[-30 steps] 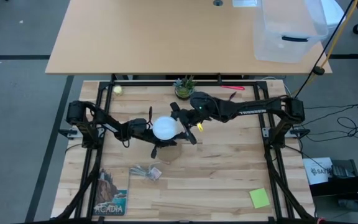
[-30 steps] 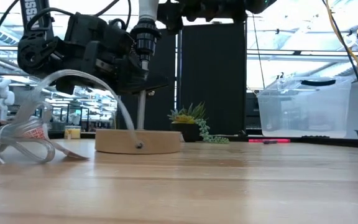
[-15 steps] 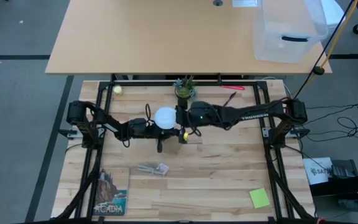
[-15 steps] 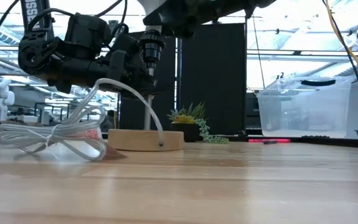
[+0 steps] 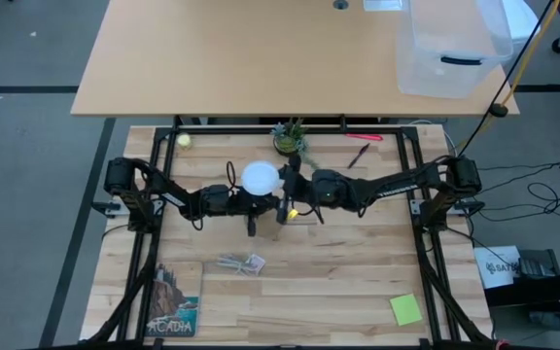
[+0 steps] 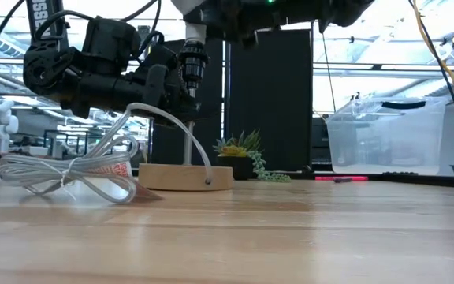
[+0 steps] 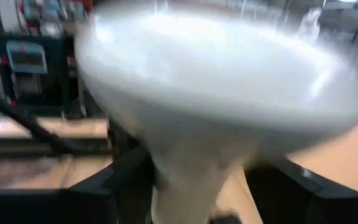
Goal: Screw lightbulb
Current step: Remove the lightbulb from the lamp
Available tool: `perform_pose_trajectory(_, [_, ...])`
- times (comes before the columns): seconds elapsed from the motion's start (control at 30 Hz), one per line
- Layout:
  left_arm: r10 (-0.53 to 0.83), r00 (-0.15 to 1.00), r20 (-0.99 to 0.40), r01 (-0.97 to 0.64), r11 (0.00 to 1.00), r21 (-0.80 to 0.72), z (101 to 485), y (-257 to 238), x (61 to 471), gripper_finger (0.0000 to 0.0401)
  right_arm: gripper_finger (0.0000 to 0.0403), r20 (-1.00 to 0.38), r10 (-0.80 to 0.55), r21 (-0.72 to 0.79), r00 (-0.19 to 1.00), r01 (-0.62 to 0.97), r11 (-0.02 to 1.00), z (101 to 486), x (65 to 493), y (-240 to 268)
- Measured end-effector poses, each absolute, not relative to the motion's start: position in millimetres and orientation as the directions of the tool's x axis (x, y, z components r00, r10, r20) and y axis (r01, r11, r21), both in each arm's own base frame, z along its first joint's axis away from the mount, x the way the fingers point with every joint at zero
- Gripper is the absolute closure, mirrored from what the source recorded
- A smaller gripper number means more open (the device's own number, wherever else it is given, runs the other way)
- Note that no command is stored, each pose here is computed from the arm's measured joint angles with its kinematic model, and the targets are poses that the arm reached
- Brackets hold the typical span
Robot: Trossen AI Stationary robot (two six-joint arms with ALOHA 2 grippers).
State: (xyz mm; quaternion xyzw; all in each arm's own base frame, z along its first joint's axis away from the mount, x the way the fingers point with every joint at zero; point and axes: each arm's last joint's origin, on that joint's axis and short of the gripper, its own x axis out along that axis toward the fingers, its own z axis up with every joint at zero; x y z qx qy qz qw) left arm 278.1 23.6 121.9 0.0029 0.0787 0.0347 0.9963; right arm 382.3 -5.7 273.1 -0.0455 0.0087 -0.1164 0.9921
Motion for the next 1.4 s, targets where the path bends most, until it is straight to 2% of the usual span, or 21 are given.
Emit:
perform_pose_trajectory(0.33, [0.043,0.987,-0.156,-0.043,0.999,0.001,122,23,278,0.0379,0.0191,0.022,-0.203,-0.114,0.979,0.204,0.972,275,383,-12])
perform_pose_trajectory(0.6, [-0.108,0.982,-0.153,0.106,0.994,-0.018,122,19,278,0.0379,0.0214,0.016,-0.011,-0.119,1.000,0.013,0.993,275,383,-19])
perform_pose_trajectory(0.83, [-0.224,0.964,-0.140,0.225,0.974,-0.014,123,15,278,0.0379,0.0213,0.017,0.159,-0.158,0.987,-0.155,0.975,275,382,-29])
perform_pose_trajectory(1.4, [-0.368,0.918,-0.150,0.370,0.929,-0.016,128,18,289,0.0379,0.0213,0.062,0.433,-0.209,0.899,-0.413,0.887,266,394,-53])
